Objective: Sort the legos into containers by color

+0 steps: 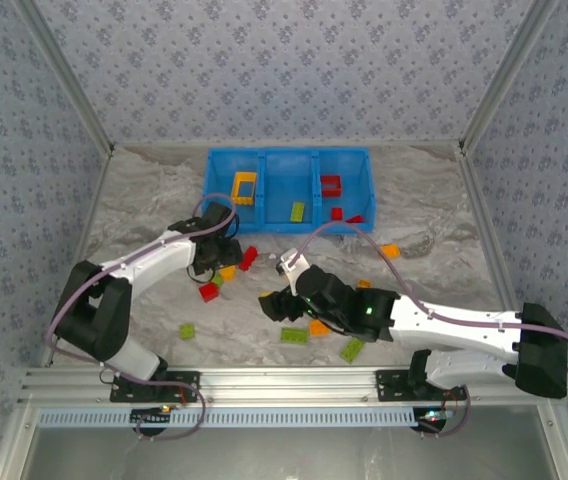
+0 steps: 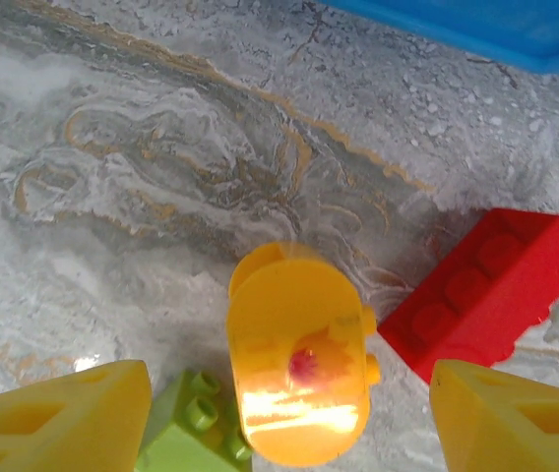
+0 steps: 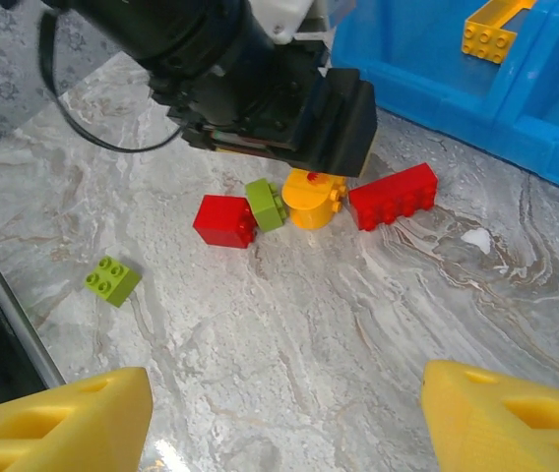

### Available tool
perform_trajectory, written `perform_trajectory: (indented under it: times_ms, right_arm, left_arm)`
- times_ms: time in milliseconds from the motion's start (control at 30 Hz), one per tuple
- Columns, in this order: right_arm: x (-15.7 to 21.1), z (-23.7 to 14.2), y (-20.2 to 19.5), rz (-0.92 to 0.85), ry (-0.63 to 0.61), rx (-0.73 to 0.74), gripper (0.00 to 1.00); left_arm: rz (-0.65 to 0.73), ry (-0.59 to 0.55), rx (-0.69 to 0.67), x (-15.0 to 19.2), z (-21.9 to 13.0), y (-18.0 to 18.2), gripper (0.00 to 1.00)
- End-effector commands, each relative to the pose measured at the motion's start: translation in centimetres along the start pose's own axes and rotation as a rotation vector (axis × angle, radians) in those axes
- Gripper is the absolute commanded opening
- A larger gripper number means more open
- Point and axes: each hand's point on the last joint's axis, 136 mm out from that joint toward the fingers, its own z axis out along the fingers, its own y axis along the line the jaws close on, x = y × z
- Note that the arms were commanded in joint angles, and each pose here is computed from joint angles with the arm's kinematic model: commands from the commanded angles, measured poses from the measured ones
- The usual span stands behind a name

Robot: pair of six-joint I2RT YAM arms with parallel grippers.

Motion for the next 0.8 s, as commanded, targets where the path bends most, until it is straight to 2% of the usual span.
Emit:
perform_trajectory:
  times_ms: [0,167,333,767]
  right_arm:
    - [-0.7,0.0,0.4,0.029,-0.037,-0.009,0.75]
    - [-1.4,-0.2,0.8,0.02,-0.047,-0.025,0.75]
    - [-1.2,0.1,0.9,0.025,-0.04,-0.026,0.75]
    - [-1.2,0.4,0.7,0.034,-0.033,-0.016,0.75]
  left_arm:
    - [0.011,-0.007,0.032,-1.5,0.8,-1.5,0.74]
    - [0.0,0.015,-0.014,-1.4,2.1,-1.2,0.71]
    - [-0.012,0.032,-0.047,-1.0,3.0,-0.8,0.63]
    - [0.009,0.065,-0.116,1.3,3.5,0.0,0.53]
